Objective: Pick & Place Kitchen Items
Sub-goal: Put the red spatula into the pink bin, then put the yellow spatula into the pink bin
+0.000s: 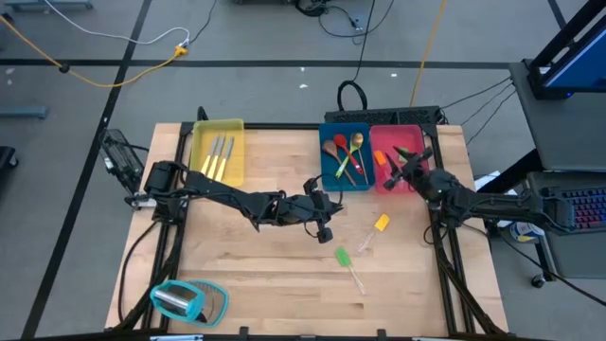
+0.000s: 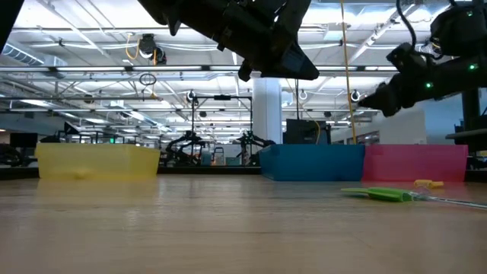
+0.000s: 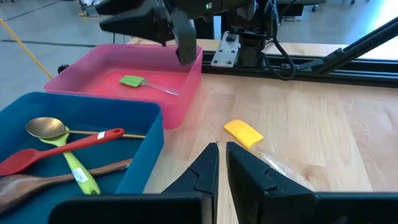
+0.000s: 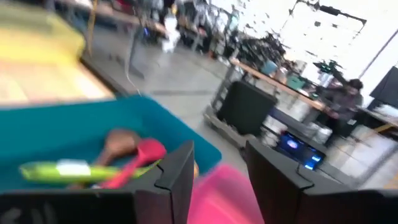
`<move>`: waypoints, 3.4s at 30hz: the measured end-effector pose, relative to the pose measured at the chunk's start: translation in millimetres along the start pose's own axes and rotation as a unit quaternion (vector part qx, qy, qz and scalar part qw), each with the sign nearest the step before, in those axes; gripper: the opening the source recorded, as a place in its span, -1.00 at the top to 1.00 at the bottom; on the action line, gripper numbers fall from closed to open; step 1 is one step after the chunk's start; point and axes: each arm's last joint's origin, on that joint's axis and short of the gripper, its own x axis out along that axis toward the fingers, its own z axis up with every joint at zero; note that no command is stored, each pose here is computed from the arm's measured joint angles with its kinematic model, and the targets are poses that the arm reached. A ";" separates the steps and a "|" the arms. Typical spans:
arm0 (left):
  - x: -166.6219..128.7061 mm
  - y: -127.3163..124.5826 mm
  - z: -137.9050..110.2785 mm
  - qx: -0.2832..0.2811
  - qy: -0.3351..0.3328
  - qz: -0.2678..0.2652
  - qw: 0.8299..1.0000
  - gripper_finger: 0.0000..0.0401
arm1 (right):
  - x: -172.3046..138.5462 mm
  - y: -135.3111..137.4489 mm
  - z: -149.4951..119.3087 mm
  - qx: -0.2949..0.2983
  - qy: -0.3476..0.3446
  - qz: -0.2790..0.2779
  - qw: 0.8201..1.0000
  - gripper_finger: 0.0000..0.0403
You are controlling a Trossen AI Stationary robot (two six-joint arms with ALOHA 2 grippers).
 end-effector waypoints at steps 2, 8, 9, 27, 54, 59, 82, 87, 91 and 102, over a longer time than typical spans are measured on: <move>0.0 0.0 0.0 0.000 0.000 0.000 1.000 0.82 | 0.0 -0.6 1.9 0.025 -0.009 -0.002 1.000 0.26; 0.0 0.0 0.0 0.000 0.000 0.000 1.000 0.82 | -0.1 1.4 3.7 0.060 -0.026 0.038 0.997 0.22; 0.0 0.0 0.0 0.000 0.000 0.000 1.000 0.82 | -0.3 2.6 4.8 0.068 -0.036 0.063 0.995 0.22; -0.1 -1.6 -0.3 -0.007 0.003 -0.026 1.000 0.82 | -15.2 17.0 24.6 0.196 -0.152 0.460 0.852 0.22; -6.2 -16.8 -15.0 0.008 0.079 -0.121 0.990 0.82 | -60.7 79.5 18.3 0.209 -0.031 0.545 0.811 0.26; -7.8 -20.5 -15.8 0.014 0.080 -0.125 0.989 0.82 | -66.2 96.7 4.3 0.150 0.028 0.555 0.818 0.26; -7.9 -19.7 -17.7 0.015 0.091 -0.121 0.988 0.82 | -59.4 123.4 13.7 -0.133 0.254 0.516 0.807 0.10; -7.9 -19.7 -17.8 0.016 0.091 -0.121 0.988 0.82 | -58.7 119.2 1.0 -0.126 0.278 0.512 0.803 -0.03; -7.9 -19.7 -17.8 0.016 0.091 -0.121 0.988 0.82 | -59.7 118.3 -8.6 -0.132 0.249 0.525 0.803 -0.06; -7.9 -19.7 -17.8 0.018 0.090 -0.122 0.988 0.82 | -57.8 103.4 -44.6 -0.068 0.265 0.533 0.801 0.26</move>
